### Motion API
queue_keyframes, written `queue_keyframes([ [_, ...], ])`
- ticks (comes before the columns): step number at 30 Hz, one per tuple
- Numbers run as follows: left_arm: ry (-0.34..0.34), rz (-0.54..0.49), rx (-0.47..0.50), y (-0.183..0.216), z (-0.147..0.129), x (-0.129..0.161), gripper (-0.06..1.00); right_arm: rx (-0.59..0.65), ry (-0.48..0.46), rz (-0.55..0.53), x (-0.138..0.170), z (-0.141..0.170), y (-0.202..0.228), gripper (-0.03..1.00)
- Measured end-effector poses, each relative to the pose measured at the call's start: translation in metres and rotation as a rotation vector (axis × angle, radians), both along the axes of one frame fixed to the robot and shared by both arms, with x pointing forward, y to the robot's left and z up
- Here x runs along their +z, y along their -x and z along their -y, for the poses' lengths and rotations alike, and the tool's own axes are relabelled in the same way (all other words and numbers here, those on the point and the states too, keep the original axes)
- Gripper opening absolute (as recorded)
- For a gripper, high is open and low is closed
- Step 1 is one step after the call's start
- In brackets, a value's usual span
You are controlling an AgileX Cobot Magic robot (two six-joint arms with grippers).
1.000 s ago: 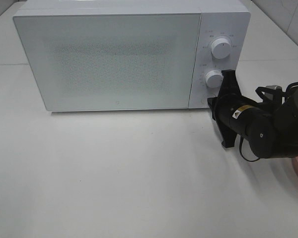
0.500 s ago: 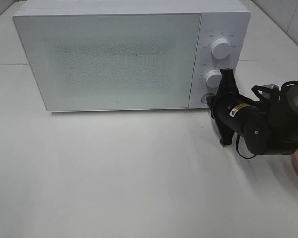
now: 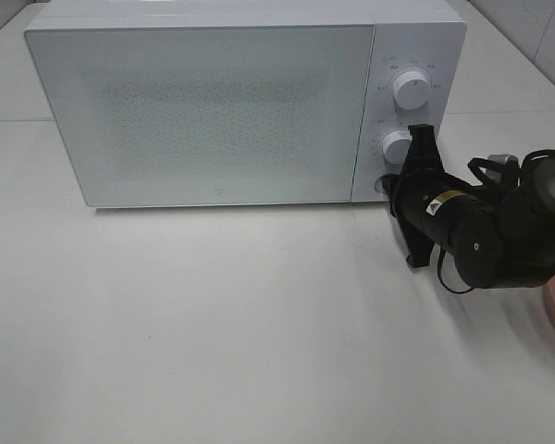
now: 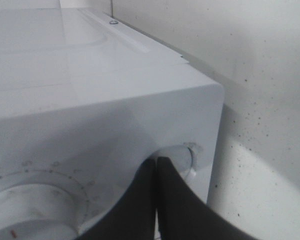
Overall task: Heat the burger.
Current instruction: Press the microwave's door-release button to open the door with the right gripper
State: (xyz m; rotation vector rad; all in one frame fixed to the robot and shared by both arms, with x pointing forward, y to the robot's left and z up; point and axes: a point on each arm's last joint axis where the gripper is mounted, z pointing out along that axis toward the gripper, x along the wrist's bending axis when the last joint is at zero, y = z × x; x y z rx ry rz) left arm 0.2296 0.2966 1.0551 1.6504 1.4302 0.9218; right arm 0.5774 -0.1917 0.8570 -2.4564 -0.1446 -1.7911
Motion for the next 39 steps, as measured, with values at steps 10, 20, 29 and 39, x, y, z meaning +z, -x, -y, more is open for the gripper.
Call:
queue_keyframes([
  [10,0.000,0.000,0.000,0.000,0.000,0.000,0.98,-0.019,0.003,-0.017,0.002,-0.004,-0.008,0.00],
  [20,0.000,0.000,0.000,0.000,0.000,0.000,0.98,-0.051,-0.005,-0.020,0.000,-0.006,-0.012,0.00],
  [29,0.000,0.000,0.000,0.000,0.000,0.000,0.98,-0.092,0.002,-0.102,-0.005,-0.010,-0.022,0.00],
  [39,0.000,0.000,0.000,0.000,0.000,0.000,0.98,-0.092,0.011,-0.100,-0.005,-0.011,-0.022,0.00],
])
